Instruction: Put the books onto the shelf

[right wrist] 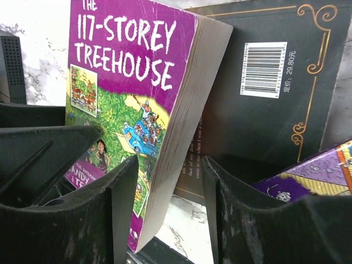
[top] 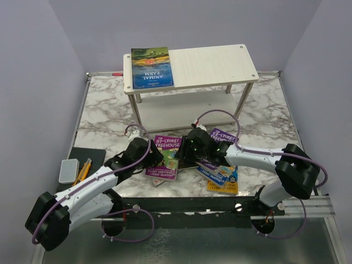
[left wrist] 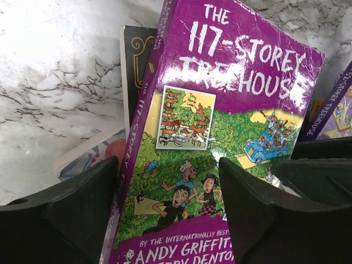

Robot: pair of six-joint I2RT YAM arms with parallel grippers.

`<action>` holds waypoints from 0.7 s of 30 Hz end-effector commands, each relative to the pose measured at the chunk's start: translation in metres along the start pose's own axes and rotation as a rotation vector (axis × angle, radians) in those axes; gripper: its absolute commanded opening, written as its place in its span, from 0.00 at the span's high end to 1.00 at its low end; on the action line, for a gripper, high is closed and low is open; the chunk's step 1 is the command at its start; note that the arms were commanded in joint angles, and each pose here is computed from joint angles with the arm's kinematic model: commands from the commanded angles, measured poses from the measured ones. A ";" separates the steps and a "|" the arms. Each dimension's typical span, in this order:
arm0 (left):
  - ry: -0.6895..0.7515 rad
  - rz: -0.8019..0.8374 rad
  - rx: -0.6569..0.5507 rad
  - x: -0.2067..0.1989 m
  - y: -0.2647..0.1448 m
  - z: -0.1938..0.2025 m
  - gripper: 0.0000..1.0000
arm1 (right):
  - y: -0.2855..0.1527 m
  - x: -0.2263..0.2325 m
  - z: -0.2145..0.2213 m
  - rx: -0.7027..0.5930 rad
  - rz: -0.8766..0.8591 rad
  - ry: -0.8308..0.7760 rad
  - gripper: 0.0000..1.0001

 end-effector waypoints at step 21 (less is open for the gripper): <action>-0.048 0.081 0.110 0.001 0.012 0.028 0.07 | 0.019 -0.049 0.028 0.042 0.104 0.061 0.99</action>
Point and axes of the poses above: each gripper's point midway between its finger pads, its own y axis out along the fingers, its own x axis along the line the jaws close on, z = x × y, the point moved 7 cm from there along -y, back along the fingers, and after that the axes turned 11 degrees about y, right-handed, at the moved point
